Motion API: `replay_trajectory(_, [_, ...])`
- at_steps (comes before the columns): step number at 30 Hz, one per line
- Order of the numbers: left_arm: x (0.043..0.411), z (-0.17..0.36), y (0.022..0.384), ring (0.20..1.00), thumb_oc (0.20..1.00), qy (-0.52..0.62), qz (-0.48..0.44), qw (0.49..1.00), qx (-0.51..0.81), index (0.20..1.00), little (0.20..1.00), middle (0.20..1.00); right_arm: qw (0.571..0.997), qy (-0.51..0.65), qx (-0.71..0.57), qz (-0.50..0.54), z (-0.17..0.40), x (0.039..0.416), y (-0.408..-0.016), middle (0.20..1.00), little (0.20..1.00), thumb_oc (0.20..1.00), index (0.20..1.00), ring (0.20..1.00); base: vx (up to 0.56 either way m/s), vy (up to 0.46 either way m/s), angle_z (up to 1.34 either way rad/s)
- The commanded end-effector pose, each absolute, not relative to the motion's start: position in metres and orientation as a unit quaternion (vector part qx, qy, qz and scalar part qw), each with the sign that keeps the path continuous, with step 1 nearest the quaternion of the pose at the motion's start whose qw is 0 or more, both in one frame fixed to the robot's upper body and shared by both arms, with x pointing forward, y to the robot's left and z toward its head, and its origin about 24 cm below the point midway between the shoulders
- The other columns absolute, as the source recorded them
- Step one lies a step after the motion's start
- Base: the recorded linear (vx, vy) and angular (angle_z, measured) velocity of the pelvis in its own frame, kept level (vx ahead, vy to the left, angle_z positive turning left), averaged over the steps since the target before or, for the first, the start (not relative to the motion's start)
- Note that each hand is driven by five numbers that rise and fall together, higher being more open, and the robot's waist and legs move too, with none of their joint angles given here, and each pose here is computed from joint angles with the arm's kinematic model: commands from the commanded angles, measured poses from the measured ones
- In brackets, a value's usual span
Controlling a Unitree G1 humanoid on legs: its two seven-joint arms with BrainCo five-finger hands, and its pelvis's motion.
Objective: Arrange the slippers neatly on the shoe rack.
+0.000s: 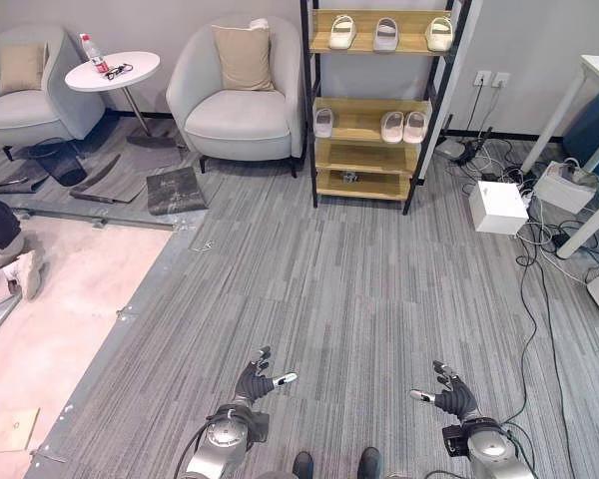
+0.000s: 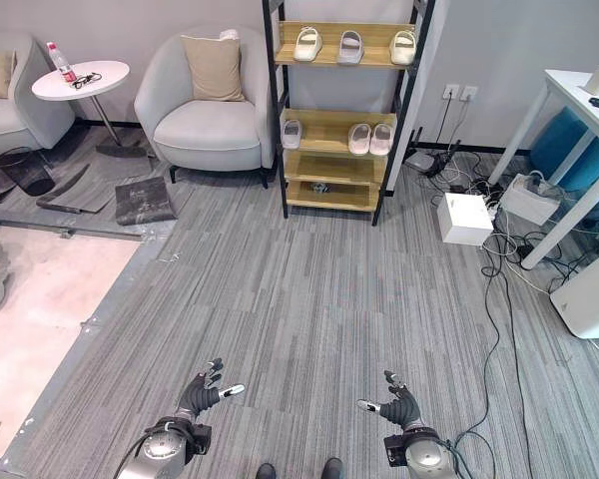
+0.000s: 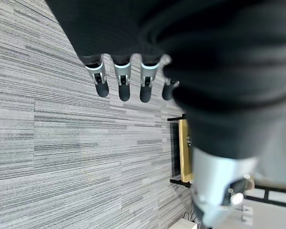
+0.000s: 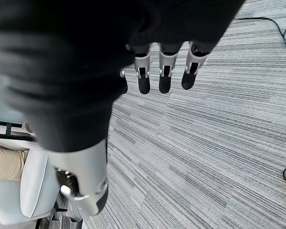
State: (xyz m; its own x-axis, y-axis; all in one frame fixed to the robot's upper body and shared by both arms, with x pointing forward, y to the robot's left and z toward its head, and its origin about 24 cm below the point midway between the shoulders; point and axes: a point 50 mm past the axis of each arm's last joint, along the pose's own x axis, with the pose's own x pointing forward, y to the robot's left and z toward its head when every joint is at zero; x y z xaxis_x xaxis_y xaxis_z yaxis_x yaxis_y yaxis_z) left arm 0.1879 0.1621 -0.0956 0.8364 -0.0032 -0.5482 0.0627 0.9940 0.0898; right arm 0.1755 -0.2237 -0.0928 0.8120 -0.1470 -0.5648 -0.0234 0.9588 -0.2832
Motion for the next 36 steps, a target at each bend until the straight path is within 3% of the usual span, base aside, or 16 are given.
replay_trajectory(1, [0.211, -0.08, 0.161, 1.0, 1.0, 0.238, -0.024, 0.97, 0.051, 1.0, 1.0, 1.0, 0.956, 0.258, -0.137, -0.038, -0.078, 0.192, -0.222, 1.0, 1.0, 1.0, 1.0, 1.0, 0.0, -0.011, -0.07])
replay_trajectory(36, [0.2, -0.081, 0.162, 1.0, 1.0, 0.248, -0.017, 0.968, 0.022, 1.0, 1.0, 1.0, 0.958, 0.263, -0.102, -0.045, -0.08, 0.189, -0.214, 1.0, 1.0, 1.0, 1.0, 1.0, 0.0, 0.005, -0.03])
